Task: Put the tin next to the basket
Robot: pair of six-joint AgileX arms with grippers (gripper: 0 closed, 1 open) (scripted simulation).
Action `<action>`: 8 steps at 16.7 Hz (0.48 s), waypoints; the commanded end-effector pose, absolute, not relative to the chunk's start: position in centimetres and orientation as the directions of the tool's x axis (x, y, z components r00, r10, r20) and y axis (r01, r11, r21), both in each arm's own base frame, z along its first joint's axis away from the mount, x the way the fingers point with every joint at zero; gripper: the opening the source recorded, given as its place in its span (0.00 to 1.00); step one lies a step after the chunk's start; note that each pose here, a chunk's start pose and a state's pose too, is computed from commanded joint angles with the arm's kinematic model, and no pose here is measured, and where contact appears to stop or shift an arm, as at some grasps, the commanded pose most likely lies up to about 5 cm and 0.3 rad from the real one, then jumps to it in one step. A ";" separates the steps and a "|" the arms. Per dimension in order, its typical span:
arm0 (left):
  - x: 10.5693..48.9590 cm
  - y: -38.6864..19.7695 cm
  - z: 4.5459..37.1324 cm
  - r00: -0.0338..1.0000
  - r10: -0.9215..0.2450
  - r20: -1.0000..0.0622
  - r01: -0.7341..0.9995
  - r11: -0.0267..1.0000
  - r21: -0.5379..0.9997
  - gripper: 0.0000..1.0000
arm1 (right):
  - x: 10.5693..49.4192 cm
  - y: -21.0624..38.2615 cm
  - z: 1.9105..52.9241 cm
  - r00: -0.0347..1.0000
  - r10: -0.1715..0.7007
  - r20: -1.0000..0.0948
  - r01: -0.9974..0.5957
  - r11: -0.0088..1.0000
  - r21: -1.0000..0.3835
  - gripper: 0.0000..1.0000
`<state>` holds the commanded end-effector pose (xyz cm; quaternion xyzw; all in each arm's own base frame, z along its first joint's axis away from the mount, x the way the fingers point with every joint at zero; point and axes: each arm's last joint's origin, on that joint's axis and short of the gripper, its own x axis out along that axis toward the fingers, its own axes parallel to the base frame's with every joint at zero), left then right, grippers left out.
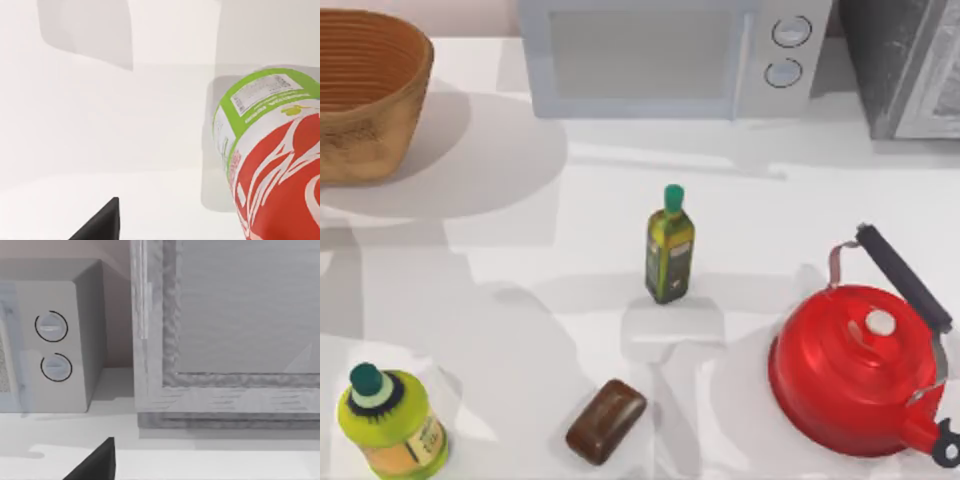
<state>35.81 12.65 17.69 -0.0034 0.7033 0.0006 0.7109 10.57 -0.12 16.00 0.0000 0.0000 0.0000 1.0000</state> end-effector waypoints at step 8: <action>34.6 15.8 19.8 0.011 -0.008 -1.000 -0.037 0.999 -0.009 1.00 | 10.6 -0.1 16.0 1.000 0.000 0.000 0.000 1.000 0.000 1.00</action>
